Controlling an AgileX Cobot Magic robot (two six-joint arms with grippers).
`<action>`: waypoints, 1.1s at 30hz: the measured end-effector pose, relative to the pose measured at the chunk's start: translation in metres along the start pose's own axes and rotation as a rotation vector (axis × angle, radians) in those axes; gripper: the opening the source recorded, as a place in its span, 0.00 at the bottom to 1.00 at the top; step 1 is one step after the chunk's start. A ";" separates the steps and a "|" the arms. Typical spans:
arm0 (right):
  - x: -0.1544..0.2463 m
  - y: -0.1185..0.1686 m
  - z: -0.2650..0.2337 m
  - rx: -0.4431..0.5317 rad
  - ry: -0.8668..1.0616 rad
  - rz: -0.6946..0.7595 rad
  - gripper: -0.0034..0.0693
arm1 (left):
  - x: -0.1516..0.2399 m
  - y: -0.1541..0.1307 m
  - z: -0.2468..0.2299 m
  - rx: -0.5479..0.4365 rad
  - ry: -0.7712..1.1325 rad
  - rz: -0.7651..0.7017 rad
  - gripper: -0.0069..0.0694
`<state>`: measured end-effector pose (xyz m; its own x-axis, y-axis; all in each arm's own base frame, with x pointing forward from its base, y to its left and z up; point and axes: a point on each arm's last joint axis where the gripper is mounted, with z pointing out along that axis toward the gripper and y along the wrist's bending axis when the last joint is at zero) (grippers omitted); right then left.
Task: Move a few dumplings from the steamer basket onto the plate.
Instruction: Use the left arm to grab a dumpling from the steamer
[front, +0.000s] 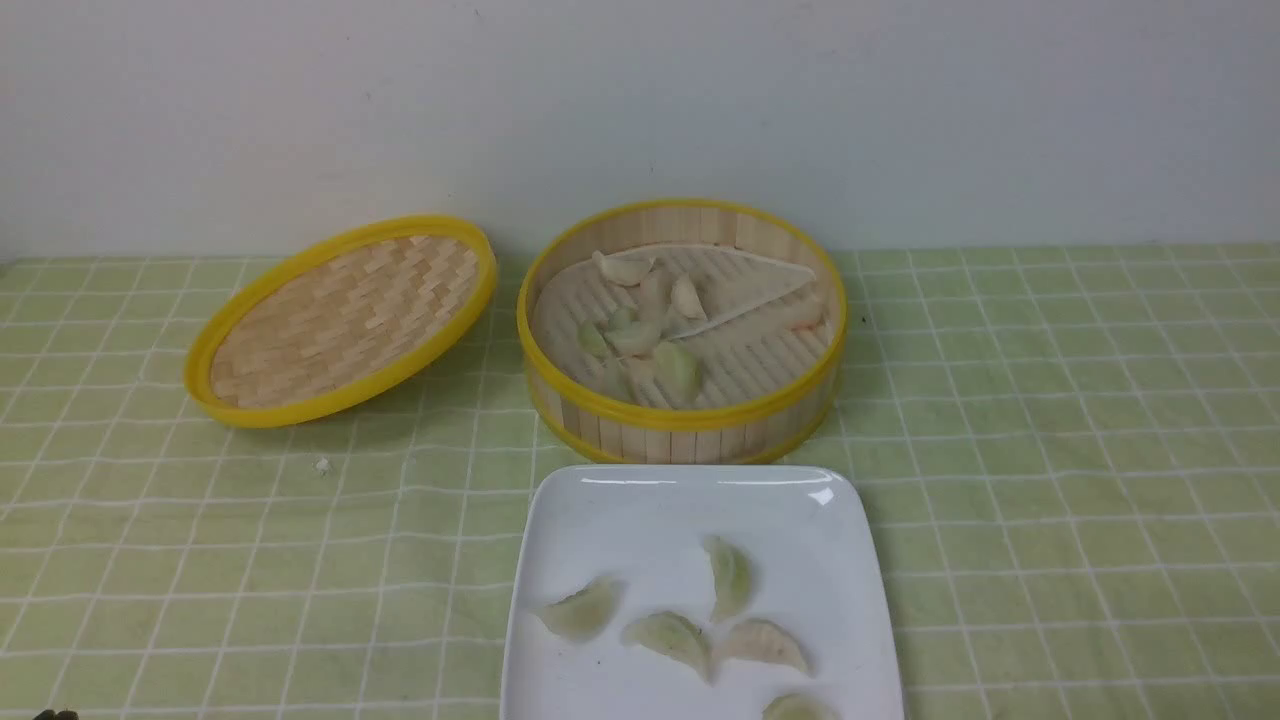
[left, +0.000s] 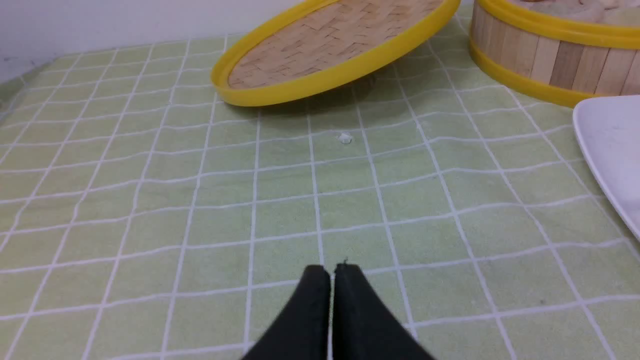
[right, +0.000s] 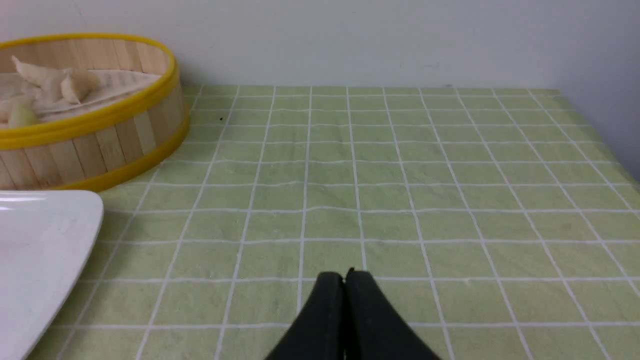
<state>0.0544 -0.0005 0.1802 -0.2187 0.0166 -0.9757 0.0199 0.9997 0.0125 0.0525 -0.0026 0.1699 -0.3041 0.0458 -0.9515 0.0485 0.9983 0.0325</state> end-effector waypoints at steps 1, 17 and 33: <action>0.000 0.000 0.000 0.000 0.000 0.000 0.03 | 0.000 0.000 0.000 0.000 0.000 0.000 0.08; 0.000 0.000 0.000 0.000 0.000 0.000 0.03 | 0.000 0.000 0.000 0.000 0.000 0.000 0.08; 0.000 0.000 0.000 0.000 0.000 0.000 0.03 | -0.045 0.009 -0.012 0.048 -0.537 -0.539 0.08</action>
<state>0.0544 -0.0005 0.1802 -0.2187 0.0166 -0.9757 0.0199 0.9997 0.0125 0.0548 0.0044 0.2169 0.2062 -0.4837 -0.8506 0.0690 0.8743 -0.4805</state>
